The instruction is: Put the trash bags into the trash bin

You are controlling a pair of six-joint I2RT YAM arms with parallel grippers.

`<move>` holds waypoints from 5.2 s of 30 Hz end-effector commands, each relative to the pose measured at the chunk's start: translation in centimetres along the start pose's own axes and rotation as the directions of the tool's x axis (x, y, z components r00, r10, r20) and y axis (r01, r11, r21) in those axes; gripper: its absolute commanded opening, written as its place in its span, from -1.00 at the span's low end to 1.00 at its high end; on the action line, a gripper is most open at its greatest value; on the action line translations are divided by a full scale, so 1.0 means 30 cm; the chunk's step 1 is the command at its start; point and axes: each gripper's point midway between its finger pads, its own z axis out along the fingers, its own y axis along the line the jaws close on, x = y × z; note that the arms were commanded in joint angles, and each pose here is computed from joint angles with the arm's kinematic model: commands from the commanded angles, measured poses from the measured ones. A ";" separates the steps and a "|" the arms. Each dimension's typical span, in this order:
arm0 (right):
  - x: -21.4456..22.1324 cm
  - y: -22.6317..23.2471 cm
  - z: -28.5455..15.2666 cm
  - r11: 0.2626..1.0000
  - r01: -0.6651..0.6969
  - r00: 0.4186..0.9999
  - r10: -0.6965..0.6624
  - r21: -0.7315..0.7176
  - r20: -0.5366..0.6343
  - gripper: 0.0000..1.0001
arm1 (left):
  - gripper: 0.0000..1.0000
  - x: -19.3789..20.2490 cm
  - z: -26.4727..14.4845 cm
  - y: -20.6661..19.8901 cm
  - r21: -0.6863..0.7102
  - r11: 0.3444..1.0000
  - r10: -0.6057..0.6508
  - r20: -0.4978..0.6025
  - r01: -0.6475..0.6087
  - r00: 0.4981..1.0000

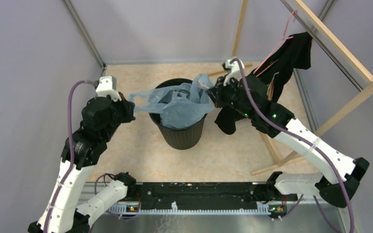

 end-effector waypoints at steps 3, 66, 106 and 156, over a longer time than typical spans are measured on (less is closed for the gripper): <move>0.019 0.110 -0.027 0.935 -0.223 0.975 0.218 -0.276 -0.051 -1.00 | -1.00 -0.002 -0.043 0.030 -0.040 0.999 -0.017 -0.003 0.017 1.000; 0.119 0.039 -0.153 0.935 -0.296 0.955 0.289 -0.195 -0.062 -0.58 | -1.00 0.108 -0.119 0.002 0.067 0.969 -0.238 -0.012 0.238 0.971; 0.298 0.098 -0.224 0.853 -0.467 0.876 0.410 -0.233 -0.253 -0.23 | -1.00 0.295 -0.244 0.023 0.111 0.963 -0.227 -0.169 0.247 0.959; 0.239 0.004 -0.427 0.925 0.149 0.981 -0.183 -0.349 -0.066 0.63 | 0.89 0.223 -0.264 0.151 -0.021 0.998 -0.064 -0.030 0.064 0.997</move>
